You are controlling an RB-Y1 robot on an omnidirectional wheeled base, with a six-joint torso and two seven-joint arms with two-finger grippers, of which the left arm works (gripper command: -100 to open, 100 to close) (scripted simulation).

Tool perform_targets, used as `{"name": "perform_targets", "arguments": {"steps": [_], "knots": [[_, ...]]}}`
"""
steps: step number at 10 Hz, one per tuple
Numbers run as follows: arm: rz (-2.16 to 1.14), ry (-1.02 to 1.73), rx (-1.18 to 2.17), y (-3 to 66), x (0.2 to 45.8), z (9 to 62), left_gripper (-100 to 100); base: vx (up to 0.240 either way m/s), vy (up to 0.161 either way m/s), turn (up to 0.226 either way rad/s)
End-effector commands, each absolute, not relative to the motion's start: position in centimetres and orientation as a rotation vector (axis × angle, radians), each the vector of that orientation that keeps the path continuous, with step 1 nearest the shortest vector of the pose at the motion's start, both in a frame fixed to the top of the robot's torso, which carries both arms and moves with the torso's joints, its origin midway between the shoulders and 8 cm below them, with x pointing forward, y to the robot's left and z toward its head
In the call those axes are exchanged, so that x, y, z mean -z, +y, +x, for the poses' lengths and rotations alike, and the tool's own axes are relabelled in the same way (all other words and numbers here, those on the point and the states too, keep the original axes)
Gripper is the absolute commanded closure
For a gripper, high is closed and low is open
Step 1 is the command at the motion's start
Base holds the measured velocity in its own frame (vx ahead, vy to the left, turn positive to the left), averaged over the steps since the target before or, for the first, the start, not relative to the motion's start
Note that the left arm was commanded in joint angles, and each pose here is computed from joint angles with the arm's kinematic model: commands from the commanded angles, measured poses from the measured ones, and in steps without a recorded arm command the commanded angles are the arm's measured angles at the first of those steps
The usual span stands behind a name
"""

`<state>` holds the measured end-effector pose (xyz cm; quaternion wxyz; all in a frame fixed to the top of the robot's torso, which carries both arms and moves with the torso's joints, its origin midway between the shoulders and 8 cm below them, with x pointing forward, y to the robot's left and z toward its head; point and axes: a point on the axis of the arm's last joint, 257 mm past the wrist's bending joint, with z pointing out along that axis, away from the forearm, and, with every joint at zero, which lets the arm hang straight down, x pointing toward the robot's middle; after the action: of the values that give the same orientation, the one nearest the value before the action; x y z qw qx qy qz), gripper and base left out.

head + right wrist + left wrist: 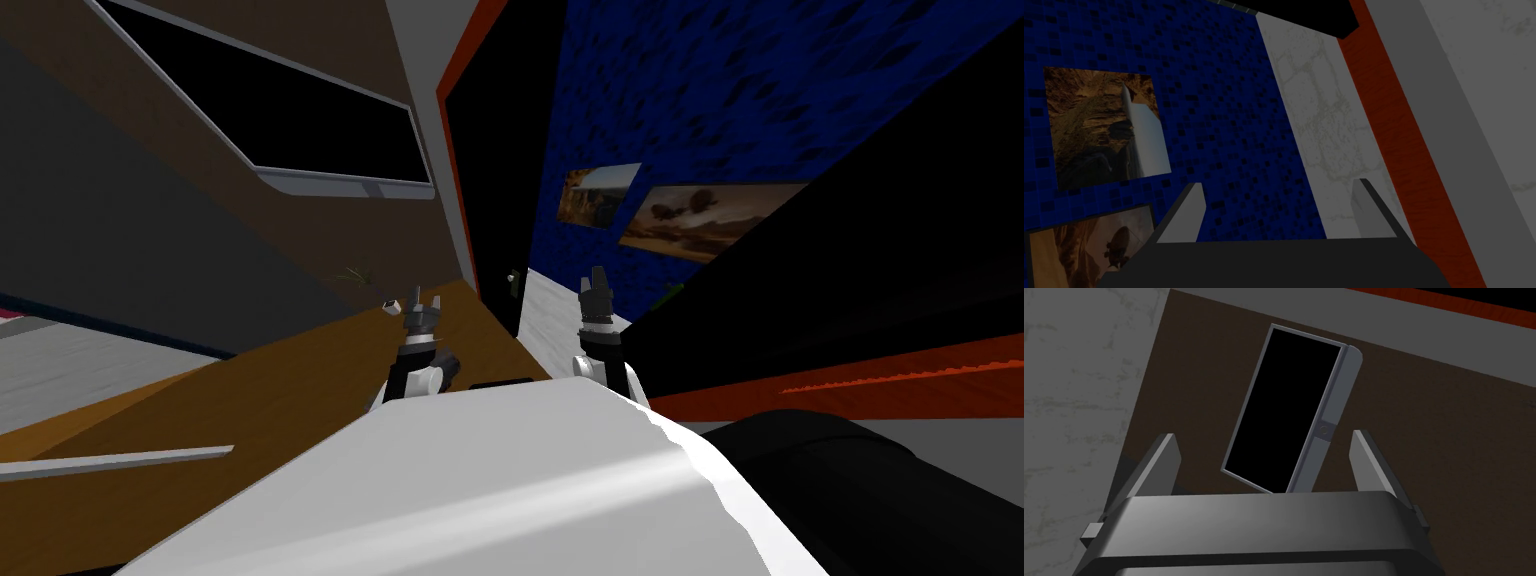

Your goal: Push the door open

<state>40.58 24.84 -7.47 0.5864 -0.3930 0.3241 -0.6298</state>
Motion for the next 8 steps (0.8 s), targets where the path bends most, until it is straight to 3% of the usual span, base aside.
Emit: {"name": "perform_targets", "arguments": {"steps": [1,4,8], "knots": [[-0.926,0.789,1.487,23.6,8.5,41.3,-100,0.086,0.053,-0.129],[-0.946,0.882,1.533,20.4,11.2,43.1,-100,0.101,0.065,-0.195],[-0.962,1.014,1.580,16.1,14.8,44.9,-100,0.112,0.127,-0.203]]}}
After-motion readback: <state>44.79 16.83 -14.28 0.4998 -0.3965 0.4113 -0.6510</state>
